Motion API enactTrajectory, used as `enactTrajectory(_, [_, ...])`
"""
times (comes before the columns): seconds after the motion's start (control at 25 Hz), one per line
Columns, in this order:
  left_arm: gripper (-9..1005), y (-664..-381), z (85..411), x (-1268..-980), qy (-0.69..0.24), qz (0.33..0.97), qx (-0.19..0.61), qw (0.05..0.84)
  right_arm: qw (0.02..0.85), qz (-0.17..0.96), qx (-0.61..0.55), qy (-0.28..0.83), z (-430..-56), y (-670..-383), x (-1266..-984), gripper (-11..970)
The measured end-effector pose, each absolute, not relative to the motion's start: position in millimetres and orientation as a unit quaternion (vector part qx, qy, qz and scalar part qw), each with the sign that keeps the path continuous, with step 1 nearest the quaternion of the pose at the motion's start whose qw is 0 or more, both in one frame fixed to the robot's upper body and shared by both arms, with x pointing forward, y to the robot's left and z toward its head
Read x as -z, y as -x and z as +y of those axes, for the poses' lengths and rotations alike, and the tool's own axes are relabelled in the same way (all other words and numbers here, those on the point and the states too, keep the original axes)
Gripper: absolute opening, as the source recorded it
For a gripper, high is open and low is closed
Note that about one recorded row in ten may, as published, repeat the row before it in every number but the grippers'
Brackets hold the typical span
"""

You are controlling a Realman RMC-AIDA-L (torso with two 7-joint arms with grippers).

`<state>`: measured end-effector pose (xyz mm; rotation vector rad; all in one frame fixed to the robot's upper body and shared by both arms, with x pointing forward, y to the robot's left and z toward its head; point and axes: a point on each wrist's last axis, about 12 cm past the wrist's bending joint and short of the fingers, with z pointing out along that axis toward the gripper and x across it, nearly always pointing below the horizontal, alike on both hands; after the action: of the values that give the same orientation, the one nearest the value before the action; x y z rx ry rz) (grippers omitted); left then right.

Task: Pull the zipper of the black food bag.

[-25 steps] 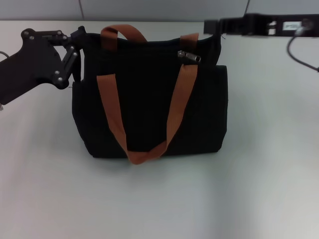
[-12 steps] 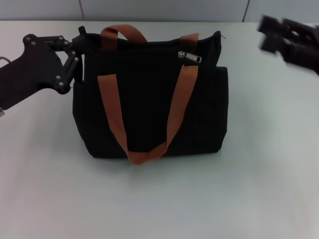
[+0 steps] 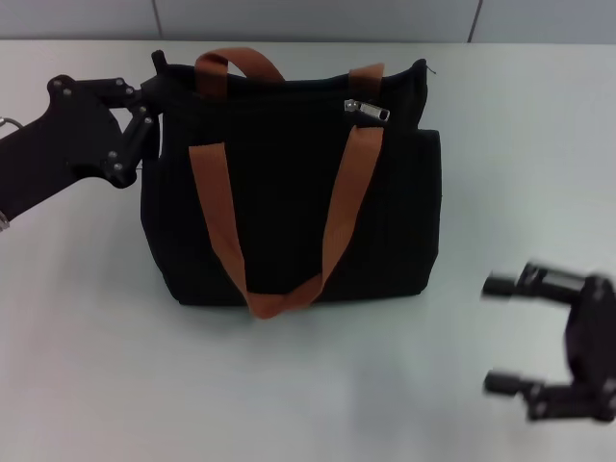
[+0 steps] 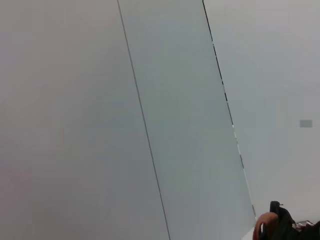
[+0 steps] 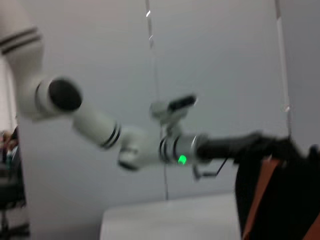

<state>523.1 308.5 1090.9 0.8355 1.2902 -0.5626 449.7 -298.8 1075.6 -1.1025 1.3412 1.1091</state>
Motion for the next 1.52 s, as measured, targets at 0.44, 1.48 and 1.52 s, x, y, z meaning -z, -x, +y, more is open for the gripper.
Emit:
enactTrajectory(0.44, [122, -522, 309, -1088, -0.362, 0.592, 0.265, 0.67, 0.502, 0.572, -0.447, 0.47, -294, -440, -1058, 822])
enactTrajectory(1.48, [807, -513, 372, -1145, -0.389, 0.667, 0.368, 0.518, 0.507, 0.584, -0.429, 0.467, -292, -450, -1057, 819])
enactTrajectory(1.52, [809, -510, 370, -1145, -0.397, 0.657, 0.378, 0.518, 0.507, 0.583, -0.429, 0.468, -292, -450, -1057, 818])
